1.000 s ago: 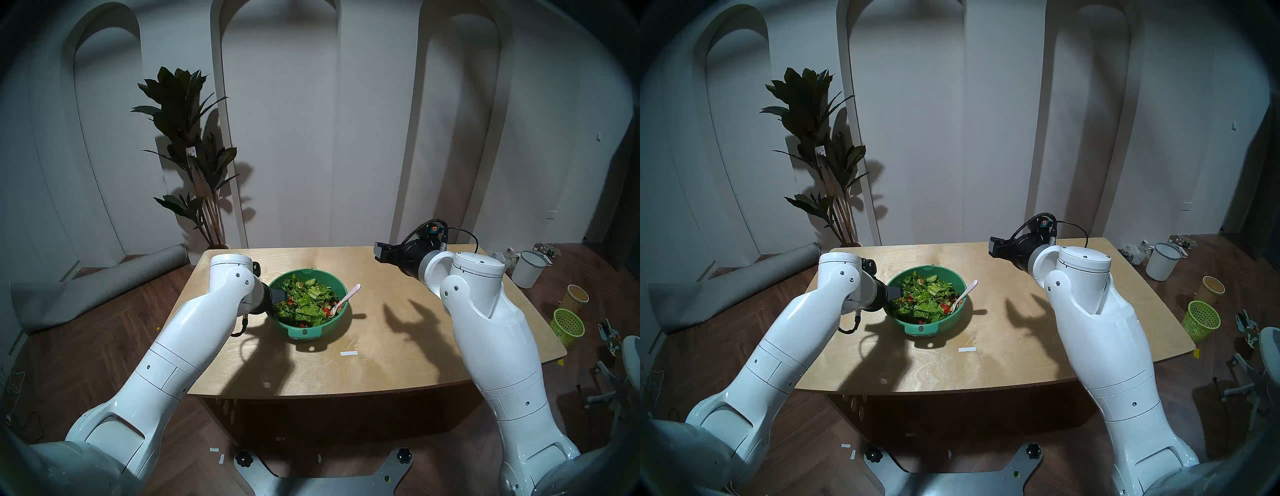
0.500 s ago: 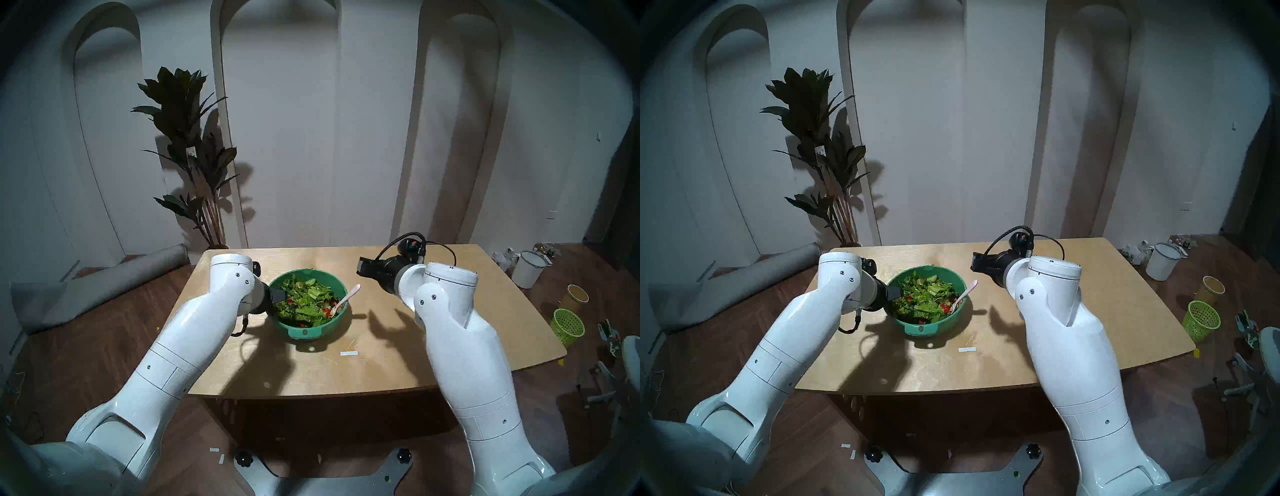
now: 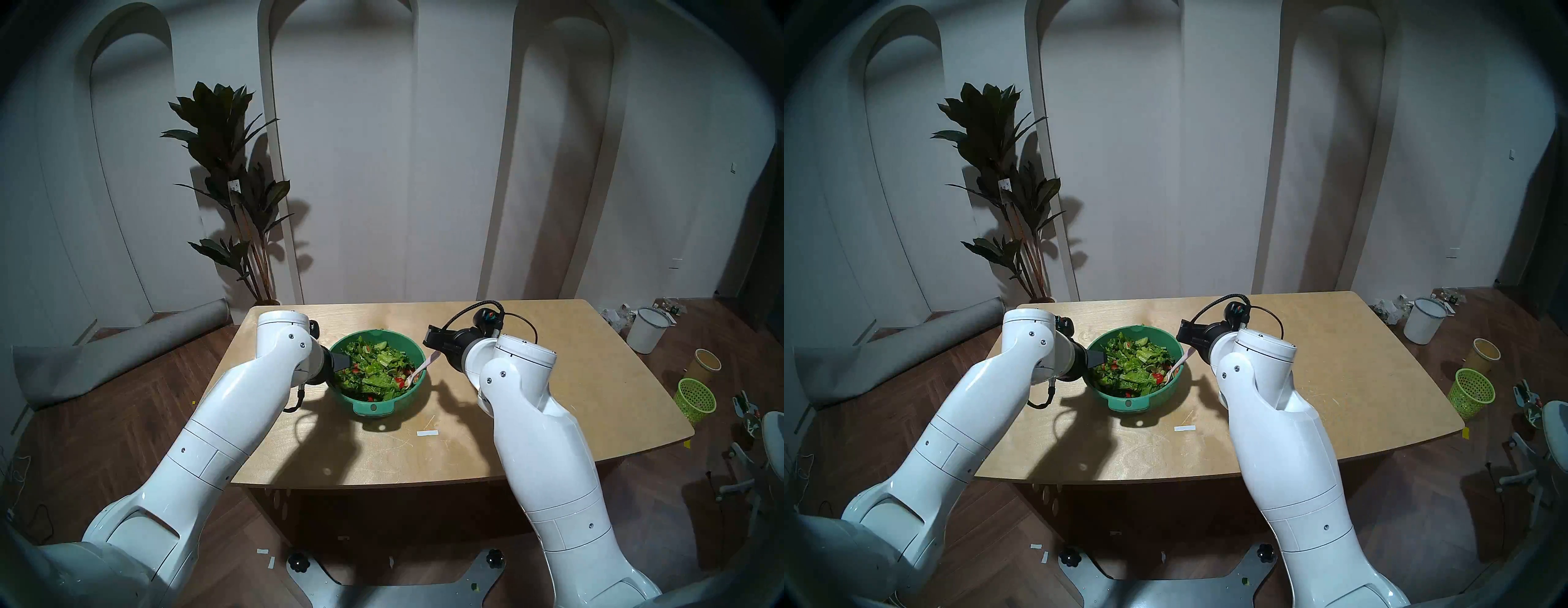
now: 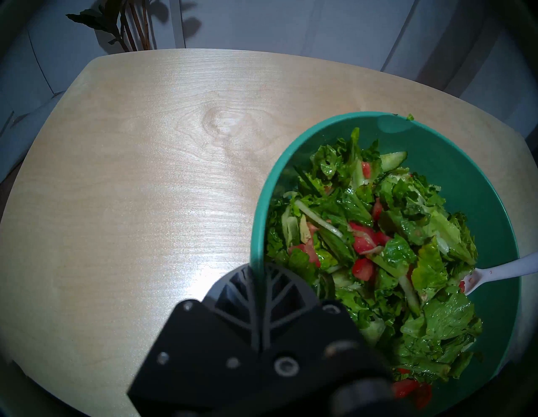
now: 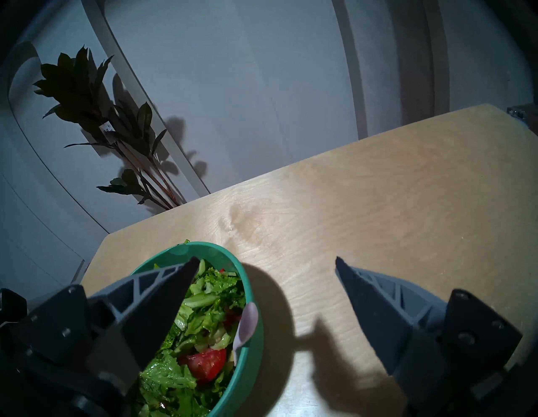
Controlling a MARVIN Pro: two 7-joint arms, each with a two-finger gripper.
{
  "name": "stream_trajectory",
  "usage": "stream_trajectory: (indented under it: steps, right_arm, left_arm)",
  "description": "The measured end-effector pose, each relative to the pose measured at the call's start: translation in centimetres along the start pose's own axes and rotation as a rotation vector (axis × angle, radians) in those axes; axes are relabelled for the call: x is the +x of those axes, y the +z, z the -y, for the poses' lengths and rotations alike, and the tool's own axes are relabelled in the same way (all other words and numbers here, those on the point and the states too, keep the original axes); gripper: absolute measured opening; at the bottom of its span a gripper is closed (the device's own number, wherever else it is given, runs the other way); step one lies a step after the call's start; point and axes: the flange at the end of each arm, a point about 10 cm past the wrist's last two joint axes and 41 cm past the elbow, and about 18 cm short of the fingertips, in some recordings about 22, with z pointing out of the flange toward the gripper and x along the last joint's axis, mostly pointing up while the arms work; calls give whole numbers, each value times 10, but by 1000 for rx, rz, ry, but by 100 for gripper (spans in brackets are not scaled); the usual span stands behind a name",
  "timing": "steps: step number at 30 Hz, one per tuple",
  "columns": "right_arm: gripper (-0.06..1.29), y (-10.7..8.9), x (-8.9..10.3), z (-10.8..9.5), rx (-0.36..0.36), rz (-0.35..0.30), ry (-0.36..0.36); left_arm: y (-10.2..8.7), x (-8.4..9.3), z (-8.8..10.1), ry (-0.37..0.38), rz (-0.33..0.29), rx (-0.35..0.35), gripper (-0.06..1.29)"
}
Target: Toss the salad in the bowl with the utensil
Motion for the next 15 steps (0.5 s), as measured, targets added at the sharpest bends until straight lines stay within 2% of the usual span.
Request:
stream_trajectory:
  steps: [15]
  right_arm:
    - [123, 6, -13, 20, 16, 5, -23]
  left_arm:
    - [0, 0, 0, -2, 0, -1, -3]
